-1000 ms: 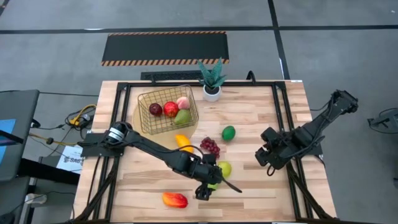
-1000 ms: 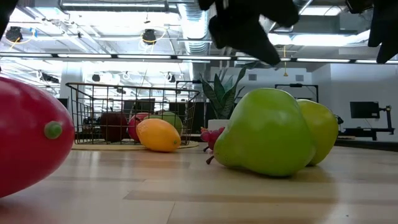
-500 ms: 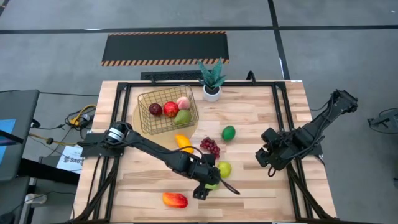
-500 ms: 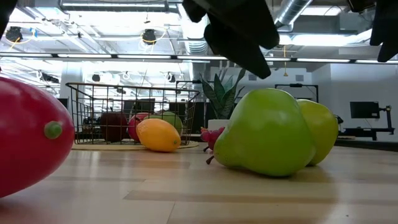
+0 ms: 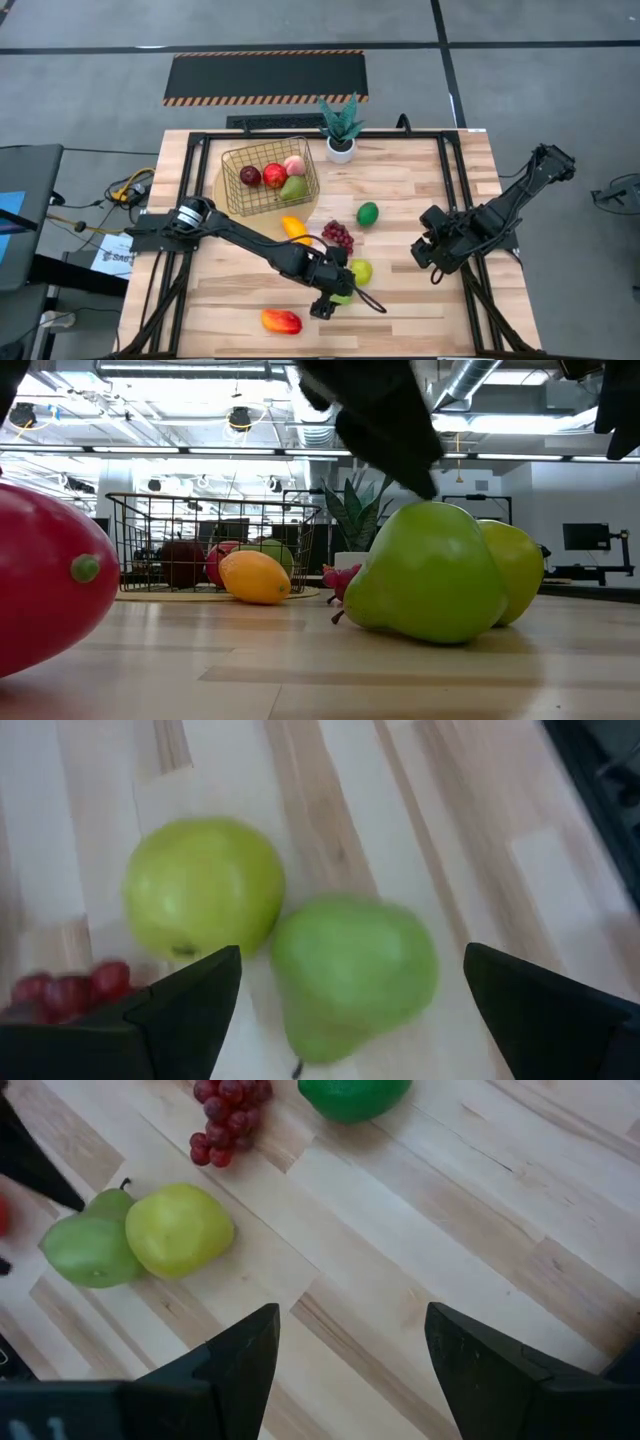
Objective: Build produce basket
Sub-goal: Put the green pear into the wire basket
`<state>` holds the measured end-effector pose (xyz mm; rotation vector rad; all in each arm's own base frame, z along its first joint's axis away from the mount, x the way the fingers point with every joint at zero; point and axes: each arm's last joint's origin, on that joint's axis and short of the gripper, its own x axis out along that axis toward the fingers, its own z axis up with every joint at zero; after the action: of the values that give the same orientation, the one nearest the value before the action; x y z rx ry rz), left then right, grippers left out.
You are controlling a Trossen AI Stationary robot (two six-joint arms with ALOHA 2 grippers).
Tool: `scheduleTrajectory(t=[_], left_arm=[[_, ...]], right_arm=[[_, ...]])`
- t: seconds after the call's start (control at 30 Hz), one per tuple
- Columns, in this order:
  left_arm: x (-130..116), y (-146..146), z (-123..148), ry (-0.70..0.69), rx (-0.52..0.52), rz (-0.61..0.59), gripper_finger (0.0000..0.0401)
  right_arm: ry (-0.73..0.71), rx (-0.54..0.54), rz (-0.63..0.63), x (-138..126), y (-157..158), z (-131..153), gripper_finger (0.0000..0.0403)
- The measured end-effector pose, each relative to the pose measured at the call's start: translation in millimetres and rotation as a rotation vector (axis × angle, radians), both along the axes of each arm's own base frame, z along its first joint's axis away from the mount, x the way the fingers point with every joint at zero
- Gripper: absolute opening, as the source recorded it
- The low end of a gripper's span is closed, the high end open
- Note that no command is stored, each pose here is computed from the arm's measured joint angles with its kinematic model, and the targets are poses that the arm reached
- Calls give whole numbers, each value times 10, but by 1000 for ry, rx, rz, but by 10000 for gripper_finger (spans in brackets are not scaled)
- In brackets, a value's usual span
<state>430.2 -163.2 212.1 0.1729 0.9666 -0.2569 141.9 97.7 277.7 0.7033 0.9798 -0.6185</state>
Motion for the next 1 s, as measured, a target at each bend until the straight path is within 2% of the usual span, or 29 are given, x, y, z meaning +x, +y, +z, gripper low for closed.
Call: scheduleTrajectory(t=[0.27, 0.43, 0.73, 1.0], left_arm=[[53, -14, -259, 49, 38, 9, 369], [64, -27, -370, 78, 42, -34, 369], [54, -23, -443, 120, 39, -16, 366], [6, 8, -477, 155, 65, 34, 333]], right_arm=[[-3, 2, 0, 3, 2, 1, 273], [-3, 2, -1, 1, 1, 3, 273], [-5, 3, -1, 3, 2, 3, 273], [-5, 3, -1, 3, 2, 3, 273]])
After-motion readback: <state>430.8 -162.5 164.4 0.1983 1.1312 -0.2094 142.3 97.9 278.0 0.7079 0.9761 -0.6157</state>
